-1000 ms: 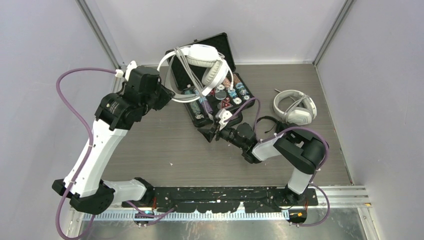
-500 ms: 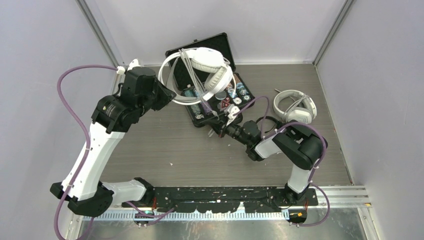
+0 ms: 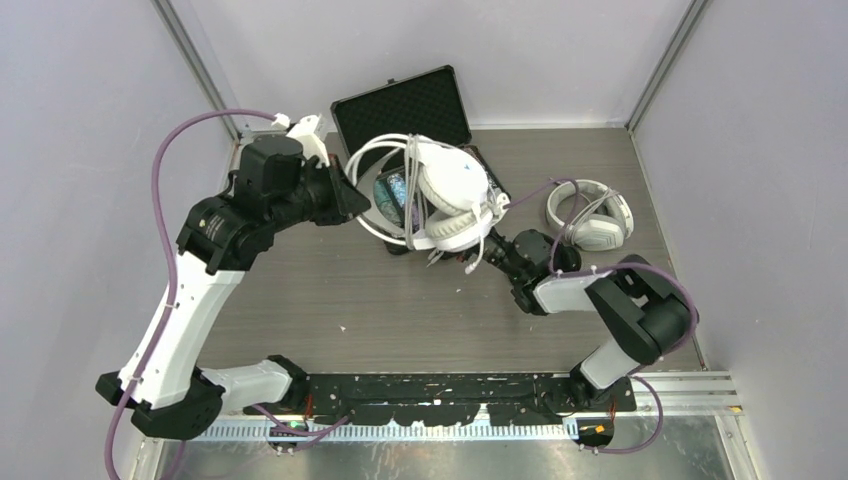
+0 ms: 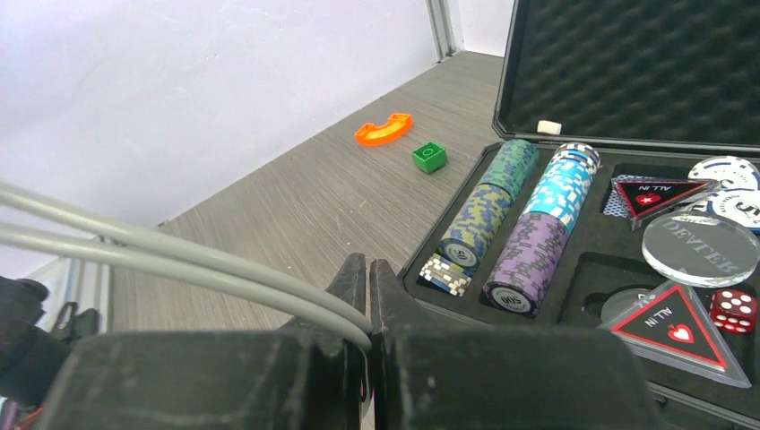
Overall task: Wrap the headphones
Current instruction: Wrap the headphones cable around the headphones, then place the headphones at the center of the board, then reset both arms
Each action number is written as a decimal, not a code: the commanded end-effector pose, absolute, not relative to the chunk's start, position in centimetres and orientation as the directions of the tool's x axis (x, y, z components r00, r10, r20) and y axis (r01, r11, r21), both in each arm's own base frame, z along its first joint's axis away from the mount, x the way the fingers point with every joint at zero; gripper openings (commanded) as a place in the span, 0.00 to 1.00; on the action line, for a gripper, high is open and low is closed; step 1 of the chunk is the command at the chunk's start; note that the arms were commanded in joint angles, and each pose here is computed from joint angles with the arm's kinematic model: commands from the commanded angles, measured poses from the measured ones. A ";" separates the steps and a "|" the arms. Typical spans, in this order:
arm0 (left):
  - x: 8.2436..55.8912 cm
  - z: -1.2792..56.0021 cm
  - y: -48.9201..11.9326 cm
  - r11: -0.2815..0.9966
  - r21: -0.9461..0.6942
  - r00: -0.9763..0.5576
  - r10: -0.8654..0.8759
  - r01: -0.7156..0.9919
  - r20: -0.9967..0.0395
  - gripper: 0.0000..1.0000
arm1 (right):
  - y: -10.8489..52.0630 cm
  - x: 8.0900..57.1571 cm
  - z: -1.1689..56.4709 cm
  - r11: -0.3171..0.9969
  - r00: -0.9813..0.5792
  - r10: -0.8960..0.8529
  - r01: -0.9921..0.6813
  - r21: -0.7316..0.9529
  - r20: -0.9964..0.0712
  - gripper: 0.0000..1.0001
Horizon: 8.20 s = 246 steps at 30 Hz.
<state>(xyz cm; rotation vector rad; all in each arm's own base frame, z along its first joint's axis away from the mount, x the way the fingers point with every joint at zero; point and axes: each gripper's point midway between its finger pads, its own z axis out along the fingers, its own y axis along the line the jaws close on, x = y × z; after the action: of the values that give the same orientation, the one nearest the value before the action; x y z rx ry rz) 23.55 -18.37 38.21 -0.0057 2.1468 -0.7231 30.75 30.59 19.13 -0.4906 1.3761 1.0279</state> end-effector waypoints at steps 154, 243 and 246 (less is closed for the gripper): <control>26.9 8.8 -13.5 0.985 -0.108 -0.910 0.079 0.134 -0.408 0.53 | 25.2 20.5 3.7 0.936 -0.782 0.148 -0.087 0.342 -0.605 0.16; 22.1 32.6 -13.6 0.819 -0.371 -0.455 -0.153 0.439 -0.877 1.00 | 19.1 16.4 25.0 0.837 -0.614 0.147 -0.339 0.428 -0.775 0.67; 22.8 29.3 -14.4 0.808 -0.423 -0.523 -0.172 0.411 -0.835 1.00 | 21.1 16.4 20.0 0.851 -0.722 0.161 -0.244 0.465 -0.673 0.57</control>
<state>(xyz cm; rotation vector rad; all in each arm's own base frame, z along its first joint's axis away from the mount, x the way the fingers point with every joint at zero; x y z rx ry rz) 21.51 -13.90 32.37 0.2165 1.9406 -0.7171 16.82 18.21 24.76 -0.1420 2.1125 0.6384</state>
